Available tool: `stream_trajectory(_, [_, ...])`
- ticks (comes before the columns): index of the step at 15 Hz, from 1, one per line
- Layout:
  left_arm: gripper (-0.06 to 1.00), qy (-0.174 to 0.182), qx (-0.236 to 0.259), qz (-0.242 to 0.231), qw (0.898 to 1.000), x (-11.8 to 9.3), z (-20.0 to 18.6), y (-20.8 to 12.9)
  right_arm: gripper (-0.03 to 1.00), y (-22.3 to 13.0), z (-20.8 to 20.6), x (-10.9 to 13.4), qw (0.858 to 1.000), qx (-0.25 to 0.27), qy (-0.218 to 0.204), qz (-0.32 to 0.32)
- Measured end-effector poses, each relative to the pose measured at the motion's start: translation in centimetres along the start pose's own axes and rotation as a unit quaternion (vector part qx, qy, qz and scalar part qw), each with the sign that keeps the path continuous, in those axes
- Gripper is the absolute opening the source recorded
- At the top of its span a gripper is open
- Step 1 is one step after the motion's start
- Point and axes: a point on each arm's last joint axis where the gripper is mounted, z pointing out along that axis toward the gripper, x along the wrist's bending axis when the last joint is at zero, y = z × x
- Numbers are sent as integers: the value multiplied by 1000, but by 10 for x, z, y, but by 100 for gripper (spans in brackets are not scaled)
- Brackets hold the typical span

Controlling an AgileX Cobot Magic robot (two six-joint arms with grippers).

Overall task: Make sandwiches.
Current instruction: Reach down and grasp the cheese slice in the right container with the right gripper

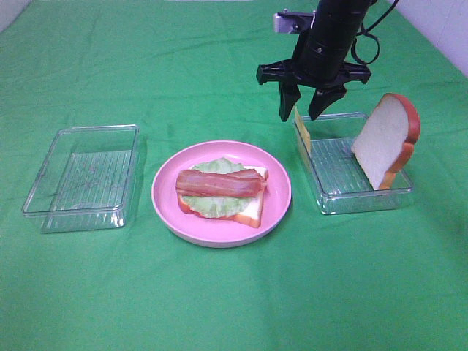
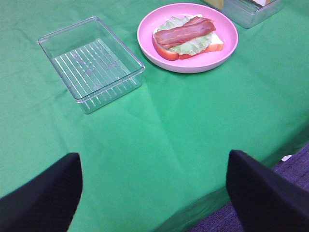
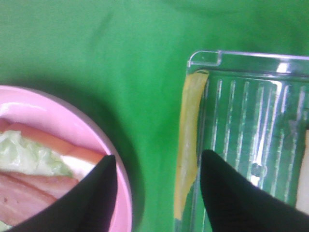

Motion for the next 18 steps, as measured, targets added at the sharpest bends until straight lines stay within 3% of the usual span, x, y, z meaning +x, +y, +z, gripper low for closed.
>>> stream_trajectory(3, [77, 0, 0, 0, 1000, 0, 0, 0, 49, 0, 11, 0, 1000, 12, 4, 4])
stream_trajectory(7, [77, 0, 0, 0, 1000, 0, 0, 0, 38, 0, 15, -5, 1000, 13, -18, -1])
stream_trajectory(8, [77, 0, 0, 0, 1000, 0, 0, 0, 25, 0, 15, -5, 1000, 13, -18, -1])
stream_trajectory(11, [77, 0, 0, 0, 1000, 0, 0, 0, 0, 0, 15, -5, 1000, 13, -19, -2])
stream_trajectory(18, [77, 0, 0, 0, 1000, 0, 0, 0, 0, -1, 13, -5, 1000, 18, -20, -2])
